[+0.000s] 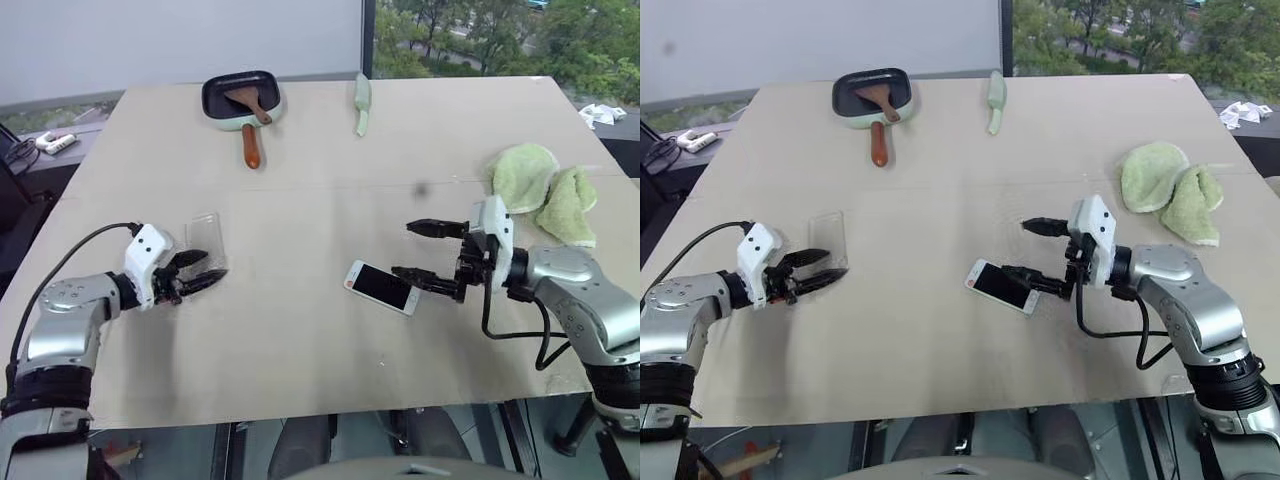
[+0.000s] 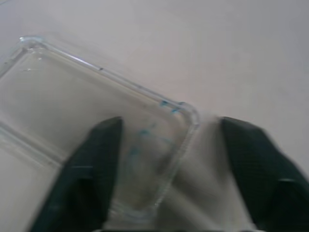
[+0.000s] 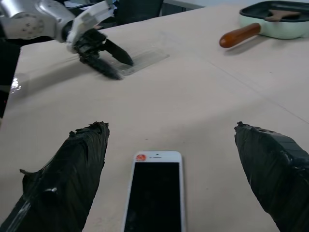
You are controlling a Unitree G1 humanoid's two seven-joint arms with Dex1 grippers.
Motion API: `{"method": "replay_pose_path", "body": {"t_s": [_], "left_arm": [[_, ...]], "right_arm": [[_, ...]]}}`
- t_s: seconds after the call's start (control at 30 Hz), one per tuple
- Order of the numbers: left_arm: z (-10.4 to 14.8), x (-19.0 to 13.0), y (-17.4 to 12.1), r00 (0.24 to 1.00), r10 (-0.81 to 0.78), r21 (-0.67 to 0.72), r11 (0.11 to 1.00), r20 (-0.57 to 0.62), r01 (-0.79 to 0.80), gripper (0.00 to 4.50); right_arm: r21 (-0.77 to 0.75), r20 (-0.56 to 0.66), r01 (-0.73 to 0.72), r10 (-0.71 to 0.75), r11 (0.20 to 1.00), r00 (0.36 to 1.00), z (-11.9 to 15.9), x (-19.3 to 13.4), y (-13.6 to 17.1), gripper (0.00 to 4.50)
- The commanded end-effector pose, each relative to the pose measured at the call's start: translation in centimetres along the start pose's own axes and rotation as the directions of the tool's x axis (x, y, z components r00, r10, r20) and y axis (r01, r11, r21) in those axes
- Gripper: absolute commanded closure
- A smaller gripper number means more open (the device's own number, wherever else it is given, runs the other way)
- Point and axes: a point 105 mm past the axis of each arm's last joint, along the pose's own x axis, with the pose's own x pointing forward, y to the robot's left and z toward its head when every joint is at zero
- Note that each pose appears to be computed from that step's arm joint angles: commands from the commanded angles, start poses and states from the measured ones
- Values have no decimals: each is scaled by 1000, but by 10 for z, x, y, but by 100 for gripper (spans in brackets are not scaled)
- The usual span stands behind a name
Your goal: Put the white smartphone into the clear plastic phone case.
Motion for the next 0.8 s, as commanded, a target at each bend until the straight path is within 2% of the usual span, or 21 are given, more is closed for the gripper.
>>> {"method": "replay_pose_path", "body": {"t_s": [0.03, 0.1, 0.13, 0.37, 0.53, 0.7, 0.8], "left_arm": [[-13, 6, -6, 998, -23, -61, 998, -52, 20, 330], [-4, 8, -10, 999, -25, -75, 997, -28, 23, 410], [-1, 9, -12, 999, -27, -80, 996, -18, 25, 434], [22, 7, -29, 999, -37, -95, 995, 26, 39, 434], [50, 14, -36, 996, 49, -173, 984, 79, -35, 434], [92, 38, -53, 974, 182, -288, 948, 132, -138, 434], [117, 55, -53, 912, 365, -381, 883, 186, -275, 434]], "right_arm": [[-63, 40, -23, 26, 998, 999, 14, 0, 6, 0], [-65, 46, -24, 27, 998, 999, 16, 1, 6, 0], [-65, 47, -24, 27, 998, 999, 16, 1, 6, 0], [-80, 59, -38, 43, 996, 997, 17, 4, 7, 0], [-93, 64, -30, 36, 995, 997, 17, 4, 3, 0], [-100, 66, -18, 24, 995, 998, 16, 4, 0, 0], [-101, 67, -16, 23, 995, 997, 15, 4, 0, 0]]}}
